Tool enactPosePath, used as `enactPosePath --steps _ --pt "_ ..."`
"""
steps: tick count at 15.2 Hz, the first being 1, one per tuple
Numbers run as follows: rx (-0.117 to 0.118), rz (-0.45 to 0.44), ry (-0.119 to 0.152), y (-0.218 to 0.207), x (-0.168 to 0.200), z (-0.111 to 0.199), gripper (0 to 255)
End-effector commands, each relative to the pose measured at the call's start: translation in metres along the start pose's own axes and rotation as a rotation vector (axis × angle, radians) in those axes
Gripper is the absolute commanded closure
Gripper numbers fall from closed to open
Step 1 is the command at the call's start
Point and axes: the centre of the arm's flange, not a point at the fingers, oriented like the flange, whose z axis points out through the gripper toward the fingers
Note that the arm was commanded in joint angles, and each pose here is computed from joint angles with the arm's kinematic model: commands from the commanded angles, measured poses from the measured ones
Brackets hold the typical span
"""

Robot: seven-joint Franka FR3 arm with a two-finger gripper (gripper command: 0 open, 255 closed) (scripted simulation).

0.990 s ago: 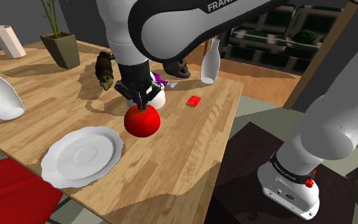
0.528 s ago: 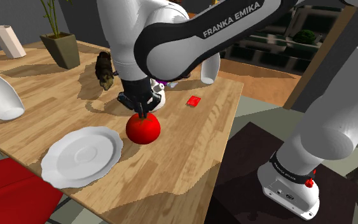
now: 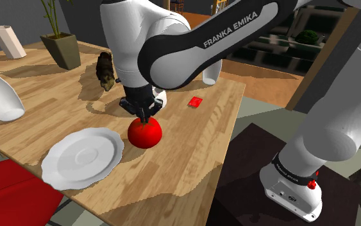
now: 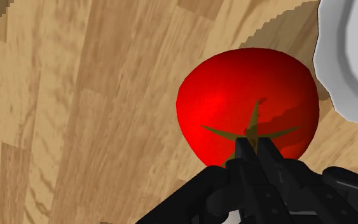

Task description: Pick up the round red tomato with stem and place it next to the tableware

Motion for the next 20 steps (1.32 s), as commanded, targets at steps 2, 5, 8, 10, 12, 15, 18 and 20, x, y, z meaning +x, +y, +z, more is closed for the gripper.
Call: enactPosePath --steps 2,5,8,10,12,15,18,20 --pt "0.000 0.000 0.000 0.000 0.000 0.000 255" --pt "0.000 0.000 0.000 0.000 0.000 0.000 0" --pt "0.000 0.000 0.000 0.000 0.000 0.000 0" --pt "0.000 0.000 0.000 0.000 0.000 -0.026 0" --pt "0.000 0.000 0.000 0.000 0.000 -0.050 0" --pt "0.000 0.000 0.000 0.000 0.000 -0.050 0" --pt "0.000 0.000 0.000 0.000 0.000 -0.050 0" --pt "0.000 0.000 0.000 0.000 0.000 -0.050 0"
